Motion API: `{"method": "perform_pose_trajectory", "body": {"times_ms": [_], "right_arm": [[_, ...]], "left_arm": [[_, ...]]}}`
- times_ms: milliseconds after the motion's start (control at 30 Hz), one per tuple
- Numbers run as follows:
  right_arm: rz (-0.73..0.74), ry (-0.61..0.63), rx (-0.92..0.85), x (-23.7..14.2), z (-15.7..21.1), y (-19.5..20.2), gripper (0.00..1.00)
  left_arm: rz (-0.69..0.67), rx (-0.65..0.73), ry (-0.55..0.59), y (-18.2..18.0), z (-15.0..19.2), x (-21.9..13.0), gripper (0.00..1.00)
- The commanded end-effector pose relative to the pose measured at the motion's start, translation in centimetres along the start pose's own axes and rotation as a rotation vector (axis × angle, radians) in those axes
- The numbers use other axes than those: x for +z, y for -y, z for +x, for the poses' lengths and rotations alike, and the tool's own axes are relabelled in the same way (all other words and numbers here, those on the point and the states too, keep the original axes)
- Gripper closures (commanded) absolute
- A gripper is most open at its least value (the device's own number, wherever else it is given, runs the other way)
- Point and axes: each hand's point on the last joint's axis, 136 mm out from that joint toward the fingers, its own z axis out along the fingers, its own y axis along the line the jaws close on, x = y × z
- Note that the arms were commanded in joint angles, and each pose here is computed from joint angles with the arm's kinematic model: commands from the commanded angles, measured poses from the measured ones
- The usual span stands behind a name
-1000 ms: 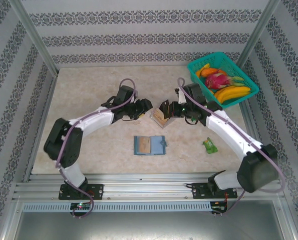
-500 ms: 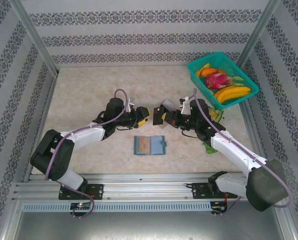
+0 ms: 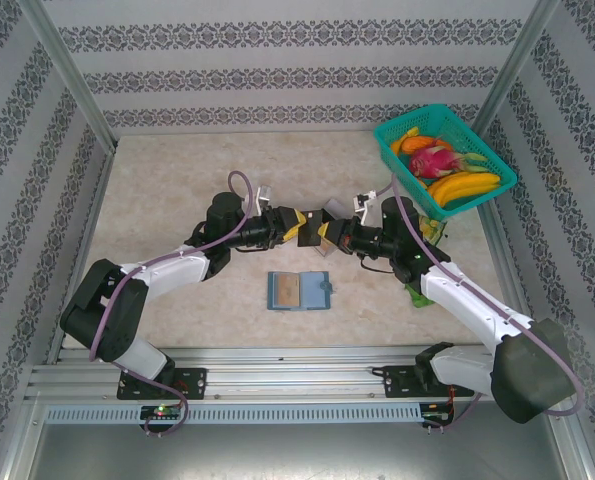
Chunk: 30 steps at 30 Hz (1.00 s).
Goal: Put the credit cards into the card holder
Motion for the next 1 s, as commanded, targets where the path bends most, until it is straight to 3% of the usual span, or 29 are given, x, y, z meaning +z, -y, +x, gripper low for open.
{"method": "perform_pose_trajectory", "body": {"times_ms": [0, 233, 500, 600, 800, 867, 967], "right_arm": [[-0.007, -0.025, 0.024, 0.0, 0.1, 0.3, 1.0], [-0.012, -0.041, 0.06, 0.3, -0.2, 0.7, 0.97], [-0.023, -0.063, 0.064, 1.0, -0.6, 0.4, 0.97], [-0.015, -0.065, 0.064, 1.1, -0.6, 0.7, 0.91], [0.213, -0.07, 0.046, 0.5, 1.7, 5.7, 0.74], [0.271, -0.093, 0.019, 0.7, 3.1, 6.9, 0.74], [0.318, -0.137, -0.017, 1.7, 5.4, 7.9, 0.83]], "left_arm": [[0.074, 0.044, -0.006, 2.4, 0.3, -0.4, 0.79], [0.06, 0.027, -0.006, 2.4, 0.4, -0.7, 0.93], [0.016, -0.036, 0.004, 1.2, 0.4, -0.8, 0.98], [-0.01, -0.037, 0.008, 0.5, 0.6, -1.0, 1.0], [-0.24, -0.007, 0.036, -5.1, 1.8, -3.1, 1.0], [-0.297, 0.009, 0.037, -7.0, 2.5, -3.8, 1.0], [-0.359, 0.029, 0.03, -9.6, 4.0, -4.5, 1.0]]}}
